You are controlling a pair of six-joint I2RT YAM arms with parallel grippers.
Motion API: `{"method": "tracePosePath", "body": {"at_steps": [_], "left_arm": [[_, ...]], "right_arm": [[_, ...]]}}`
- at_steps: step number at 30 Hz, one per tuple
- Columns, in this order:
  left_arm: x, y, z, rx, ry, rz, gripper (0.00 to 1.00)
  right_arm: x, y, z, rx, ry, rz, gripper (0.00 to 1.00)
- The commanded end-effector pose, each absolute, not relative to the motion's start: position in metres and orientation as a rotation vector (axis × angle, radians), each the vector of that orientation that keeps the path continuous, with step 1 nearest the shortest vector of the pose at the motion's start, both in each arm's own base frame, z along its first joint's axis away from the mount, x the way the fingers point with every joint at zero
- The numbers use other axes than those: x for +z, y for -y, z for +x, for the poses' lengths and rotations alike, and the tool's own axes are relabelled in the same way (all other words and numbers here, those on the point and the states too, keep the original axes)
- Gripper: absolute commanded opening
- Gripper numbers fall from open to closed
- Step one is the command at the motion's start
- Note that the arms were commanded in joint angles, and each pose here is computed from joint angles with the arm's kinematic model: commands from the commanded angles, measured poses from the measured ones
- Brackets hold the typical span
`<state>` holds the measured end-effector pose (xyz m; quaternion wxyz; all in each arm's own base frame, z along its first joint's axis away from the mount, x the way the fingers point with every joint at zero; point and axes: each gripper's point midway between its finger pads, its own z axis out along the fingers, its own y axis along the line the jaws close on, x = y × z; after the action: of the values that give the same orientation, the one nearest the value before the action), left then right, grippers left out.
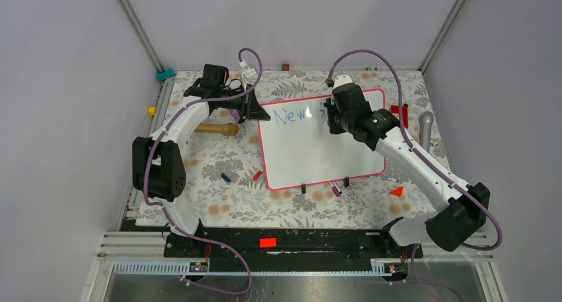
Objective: Write a sentence on the whiteboard
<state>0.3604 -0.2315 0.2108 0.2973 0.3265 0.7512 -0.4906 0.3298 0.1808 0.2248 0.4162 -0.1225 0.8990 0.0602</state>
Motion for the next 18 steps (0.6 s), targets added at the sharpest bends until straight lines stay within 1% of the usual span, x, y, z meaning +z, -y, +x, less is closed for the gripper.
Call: {"method": "tracePosePath", "body": {"at_steps": [1, 10, 18], "left_arm": [[0.173, 0.217, 0.378, -1.008, -2.073, 0.944, 0.08], [0.174, 0.216, 0.378, -1.007, -2.071, 0.945, 0.08], [0.173, 0.216, 0.378, -1.007, -2.073, 0.944, 0.08]], "right_arm": [[0.212, -0.179, 0.321, 0.170, -2.297, -0.308, 0.00], [0.208, -0.190, 0.316, 0.252, -2.307, -0.301, 0.00], [0.229, -0.197, 0.329, 0.266, -2.255, -0.286, 0.00]]}}
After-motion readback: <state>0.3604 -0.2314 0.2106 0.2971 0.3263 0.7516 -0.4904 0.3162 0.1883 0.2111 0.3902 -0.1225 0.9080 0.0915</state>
